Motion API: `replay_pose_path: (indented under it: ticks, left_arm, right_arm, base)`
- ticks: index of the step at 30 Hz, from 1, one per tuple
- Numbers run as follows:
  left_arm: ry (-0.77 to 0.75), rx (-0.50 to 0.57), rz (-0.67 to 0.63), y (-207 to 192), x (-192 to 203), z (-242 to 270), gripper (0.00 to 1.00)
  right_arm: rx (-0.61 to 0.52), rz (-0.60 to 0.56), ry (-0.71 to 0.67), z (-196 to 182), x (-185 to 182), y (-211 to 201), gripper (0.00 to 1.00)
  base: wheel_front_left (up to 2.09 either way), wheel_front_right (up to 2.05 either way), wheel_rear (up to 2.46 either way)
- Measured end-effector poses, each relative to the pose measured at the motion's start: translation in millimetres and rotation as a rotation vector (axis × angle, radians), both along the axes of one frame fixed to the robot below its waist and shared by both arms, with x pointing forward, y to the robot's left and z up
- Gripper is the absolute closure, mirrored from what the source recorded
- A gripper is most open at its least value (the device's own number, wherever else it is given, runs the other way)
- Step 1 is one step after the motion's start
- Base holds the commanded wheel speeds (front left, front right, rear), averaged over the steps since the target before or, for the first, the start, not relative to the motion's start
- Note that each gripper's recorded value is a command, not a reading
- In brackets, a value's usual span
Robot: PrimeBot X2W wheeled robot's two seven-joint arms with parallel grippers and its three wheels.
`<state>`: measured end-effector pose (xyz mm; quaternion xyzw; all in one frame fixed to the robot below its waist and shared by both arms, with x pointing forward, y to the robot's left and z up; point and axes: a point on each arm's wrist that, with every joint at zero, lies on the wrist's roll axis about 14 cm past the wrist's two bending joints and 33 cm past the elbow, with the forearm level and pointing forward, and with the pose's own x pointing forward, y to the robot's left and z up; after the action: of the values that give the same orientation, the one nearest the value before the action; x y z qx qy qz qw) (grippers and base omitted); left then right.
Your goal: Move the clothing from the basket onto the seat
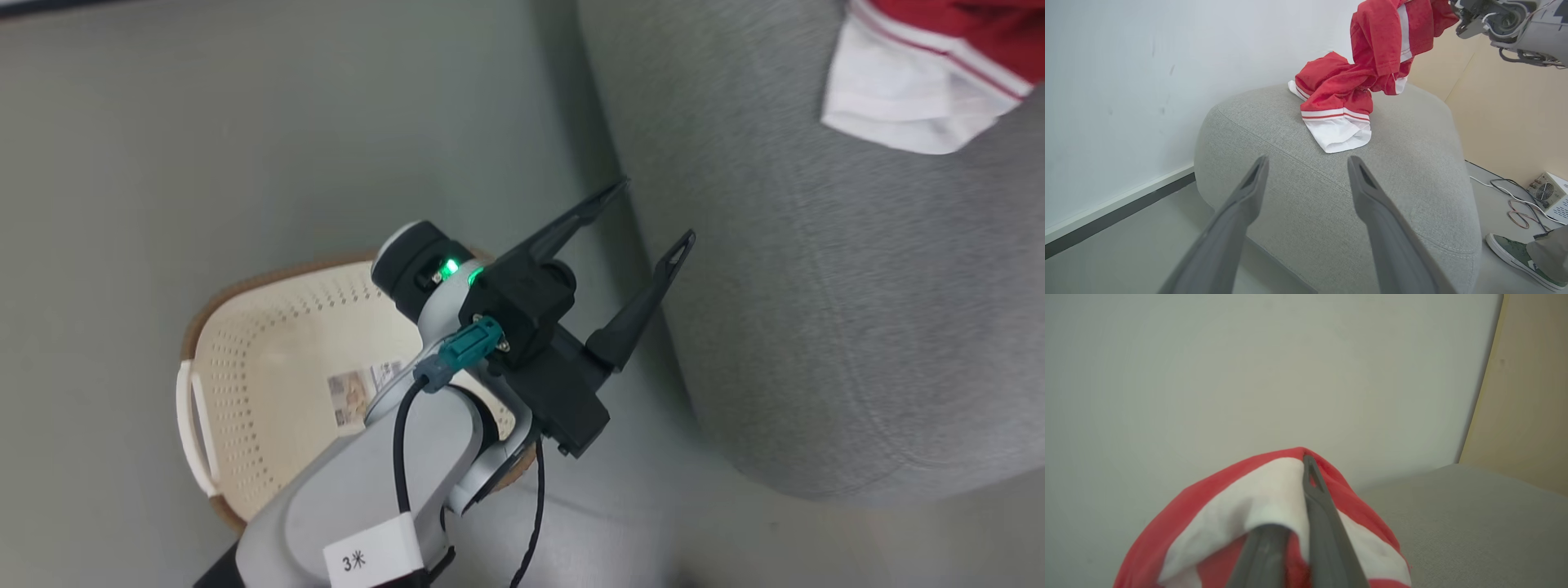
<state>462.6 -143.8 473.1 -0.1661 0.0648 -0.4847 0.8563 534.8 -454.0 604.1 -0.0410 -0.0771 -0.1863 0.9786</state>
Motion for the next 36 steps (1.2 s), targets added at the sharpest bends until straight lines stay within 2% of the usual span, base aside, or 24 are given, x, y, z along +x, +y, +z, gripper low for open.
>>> replay_pose_path:
  ticks: [5,7,10,14,15,16,30,36]
  left_arm:
    - [-0.003,0.015,0.031,8.8,16.5,-13.6,0.0]
    - [0.009,0.025,0.054,15.6,25.0,-23.1,0.0]
    - [0.039,0.052,0.085,27.6,32.5,-42.9,0.0]
    - [0.062,0.075,0.113,38.3,37.0,-59.2,0.0]
    - [0.064,0.079,0.118,40.3,38.0,-61.3,0.0]
    - [0.063,0.079,0.122,41.4,38.7,-61.8,0.0]
    - [0.012,0.079,0.117,37.9,37.0,-46.9,0.0]
    - [-0.014,0.089,0.134,44.5,32.4,-35.7,0.0]
  right_arm:
    - [-0.008,0.016,0.064,-29.2,28.1,7.0,1.0]
    - [-0.019,0.032,0.149,-59.3,40.3,14.9,1.0]
    - [0.038,0.055,0.293,-119.1,50.1,32.8,1.0]
    - [0.034,0.072,0.448,-170.2,48.1,44.4,0.6]
    - [0.028,0.071,0.47,-176.0,46.7,44.3,0.22]
    - [0.034,0.062,0.488,-180.0,44.6,42.1,0.0]
    - [0.024,-0.007,0.569,-166.2,16.6,21.2,0.0]
    - [0.01,0.039,0.688,-175.8,-10.5,38.8,0.0]
  base:
    - [0.0,0.0,0.0]
    - [0.0,0.0,0.0]
    - [0.0,0.0,0.0]
    - [0.0,0.0,0.0]
    - [0.0,0.0,0.0]
    - [0.0,0.0,0.0]
    - [0.0,0.0,0.0]
    - [0.0,0.0,0.0]
